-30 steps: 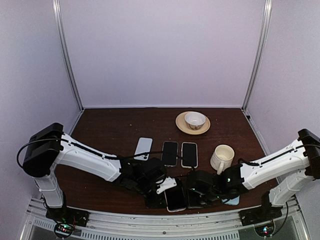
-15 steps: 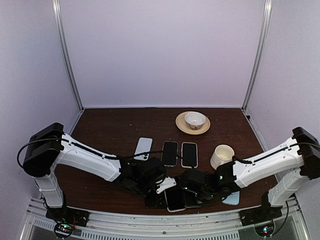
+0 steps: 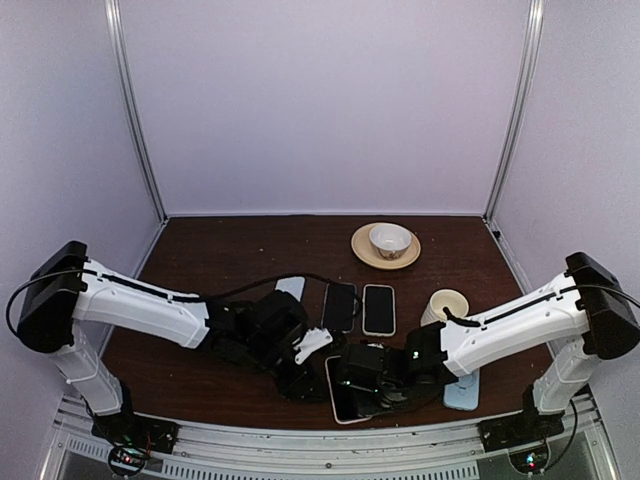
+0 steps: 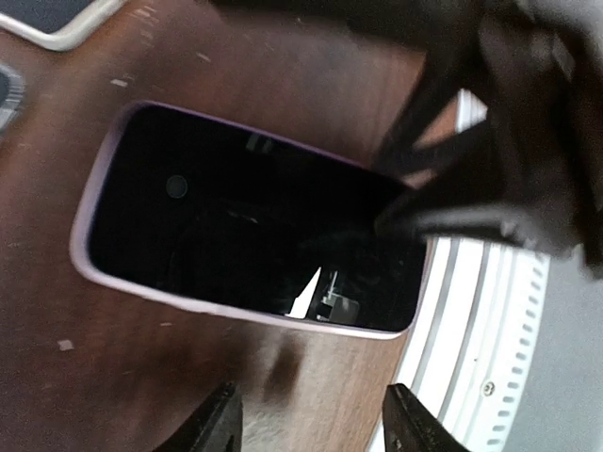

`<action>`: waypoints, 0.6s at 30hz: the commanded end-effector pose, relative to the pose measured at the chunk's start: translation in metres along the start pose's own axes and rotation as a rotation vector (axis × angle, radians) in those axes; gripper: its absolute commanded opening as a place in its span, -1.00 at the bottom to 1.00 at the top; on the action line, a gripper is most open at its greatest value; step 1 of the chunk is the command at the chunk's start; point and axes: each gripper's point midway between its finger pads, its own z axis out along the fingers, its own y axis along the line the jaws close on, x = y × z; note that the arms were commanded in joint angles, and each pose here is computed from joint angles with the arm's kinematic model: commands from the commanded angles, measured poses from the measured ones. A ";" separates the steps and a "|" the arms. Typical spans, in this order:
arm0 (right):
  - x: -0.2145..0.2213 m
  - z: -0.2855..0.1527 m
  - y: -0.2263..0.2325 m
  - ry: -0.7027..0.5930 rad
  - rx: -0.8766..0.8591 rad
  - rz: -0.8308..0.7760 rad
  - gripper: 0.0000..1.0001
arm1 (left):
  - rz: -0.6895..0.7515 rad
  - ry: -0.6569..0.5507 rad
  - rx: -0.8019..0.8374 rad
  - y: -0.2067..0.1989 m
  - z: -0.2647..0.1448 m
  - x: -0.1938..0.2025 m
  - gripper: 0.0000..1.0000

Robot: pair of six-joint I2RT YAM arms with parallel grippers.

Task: Put the phone into the phone case
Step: Adjust the phone with the phone case, then press the phone onto the phone case.

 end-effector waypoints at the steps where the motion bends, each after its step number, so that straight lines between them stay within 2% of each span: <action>1: 0.018 0.030 -0.045 0.050 0.218 -0.068 -0.36 | -0.197 -0.062 -0.087 0.035 -0.028 -0.009 0.11; 4: 0.027 0.034 -0.051 0.096 0.241 -0.081 -0.32 | -0.292 -0.093 -0.133 0.051 -0.040 -0.009 0.18; 7: 0.039 0.038 -0.036 0.155 0.148 -0.071 -0.49 | -0.347 -0.144 -0.113 0.047 -0.047 -0.016 0.27; 9: 0.042 0.036 -0.023 0.181 0.088 -0.067 -0.50 | -0.391 -0.168 -0.078 0.042 -0.046 -0.019 0.31; 14: 0.029 0.026 -0.001 0.131 0.010 -0.046 -0.55 | -0.436 -0.189 -0.078 0.025 -0.038 -0.019 0.44; 16: 0.021 0.024 0.000 0.095 0.023 -0.040 -0.68 | -0.475 -0.208 -0.092 0.020 -0.029 -0.015 0.38; 18: 0.018 0.024 0.002 0.087 0.036 -0.039 -0.77 | -0.526 -0.207 -0.093 0.015 -0.017 -0.007 0.19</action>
